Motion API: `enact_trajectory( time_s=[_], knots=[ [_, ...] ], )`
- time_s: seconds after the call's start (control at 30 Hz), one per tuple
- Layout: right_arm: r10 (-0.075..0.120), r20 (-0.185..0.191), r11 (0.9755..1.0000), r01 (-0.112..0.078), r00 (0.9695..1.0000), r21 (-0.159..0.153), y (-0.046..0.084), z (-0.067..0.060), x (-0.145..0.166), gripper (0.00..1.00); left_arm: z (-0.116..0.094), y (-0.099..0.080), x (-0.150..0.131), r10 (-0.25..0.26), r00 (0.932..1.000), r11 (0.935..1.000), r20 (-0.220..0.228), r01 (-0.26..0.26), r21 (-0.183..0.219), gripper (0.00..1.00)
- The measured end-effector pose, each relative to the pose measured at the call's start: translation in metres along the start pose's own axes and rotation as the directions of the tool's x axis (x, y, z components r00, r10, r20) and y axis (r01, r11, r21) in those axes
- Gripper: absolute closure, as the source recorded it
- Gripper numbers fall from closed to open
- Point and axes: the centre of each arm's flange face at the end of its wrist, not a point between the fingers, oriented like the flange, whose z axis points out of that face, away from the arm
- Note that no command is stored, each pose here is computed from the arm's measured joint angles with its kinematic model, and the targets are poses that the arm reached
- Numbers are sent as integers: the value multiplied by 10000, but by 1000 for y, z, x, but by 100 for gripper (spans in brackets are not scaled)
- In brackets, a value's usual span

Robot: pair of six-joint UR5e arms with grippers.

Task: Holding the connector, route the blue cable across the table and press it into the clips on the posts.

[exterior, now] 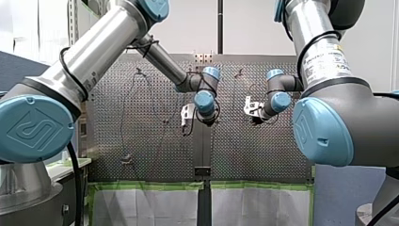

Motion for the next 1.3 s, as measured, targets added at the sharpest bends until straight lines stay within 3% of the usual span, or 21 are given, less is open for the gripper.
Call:
enact_trajectory(
  time_s=[0.17,0.43,0.6,0.93,1.3],
  knots=[
    [13,7,10000,-13,10000,1,0,0,0,100,-14,-19,0,-363,9986,9993,373,358,145,0],
    [42,-7,10000,-42,10000,8,1,0,0,100,-34,-62,-1,-926,9909,9926,973,842,879,0],
    [68,-3,10000,-68,10000,14,2,0,1,100,-40,-89,9,-893,9922,9896,868,785,1208,0],
    [94,87,10000,-94,9999,-32,6,-2,1,100,-14,-94,29,-745,9965,9946,369,716,751,0],
    [118,87,9999,-118,9999,43,5,-1,1,100,3,-107,12,-1174,9904,9905,725,1115,804,0]
  ],
)
